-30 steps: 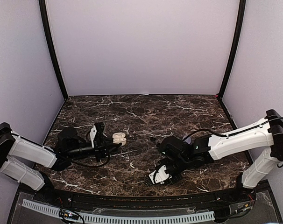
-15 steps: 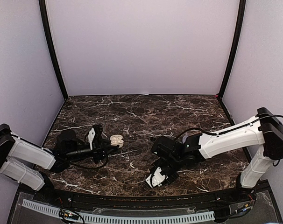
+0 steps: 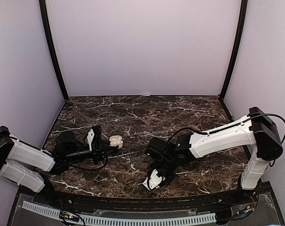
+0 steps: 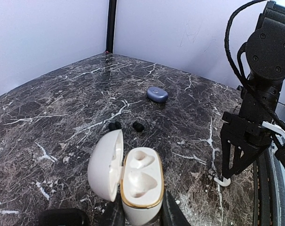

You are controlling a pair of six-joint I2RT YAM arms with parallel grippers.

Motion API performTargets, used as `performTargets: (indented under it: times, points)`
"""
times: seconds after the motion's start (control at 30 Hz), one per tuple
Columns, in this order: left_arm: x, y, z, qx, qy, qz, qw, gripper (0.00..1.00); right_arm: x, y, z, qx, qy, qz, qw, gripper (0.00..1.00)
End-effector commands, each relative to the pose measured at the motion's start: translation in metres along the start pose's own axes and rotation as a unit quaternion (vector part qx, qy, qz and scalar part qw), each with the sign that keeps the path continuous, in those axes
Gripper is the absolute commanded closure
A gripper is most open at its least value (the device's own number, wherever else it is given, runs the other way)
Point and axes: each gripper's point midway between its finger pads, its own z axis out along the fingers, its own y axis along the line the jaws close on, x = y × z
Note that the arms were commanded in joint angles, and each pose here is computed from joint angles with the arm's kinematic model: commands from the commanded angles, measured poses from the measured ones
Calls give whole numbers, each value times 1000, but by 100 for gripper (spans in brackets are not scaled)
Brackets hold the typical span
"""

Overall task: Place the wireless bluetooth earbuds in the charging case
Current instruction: Pick up the left earbud from the center of the board.

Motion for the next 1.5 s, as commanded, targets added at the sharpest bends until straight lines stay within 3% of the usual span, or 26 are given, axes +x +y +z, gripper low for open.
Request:
performTargets:
  times: [0.0, 0.43, 0.97, 1.47]
  points:
    - [-11, 1, -5, -3, -24, 15, 1000, 92, -1, 1, 3, -17, 15, -20, 1000, 67]
    - [-12, 0, -6, -3, -26, 18, 1000, 92, 3, 2, 12, -53, 86, -56, 993, 69]
    - [-18, -3, -10, 3, -34, 20, 999, 92, 4, 2, 24, -33, 209, -82, 974, 71]
    - [-18, -5, -10, 8, -33, 20, 999, 92, 7, 7, 30, -48, 230, -86, 968, 82]
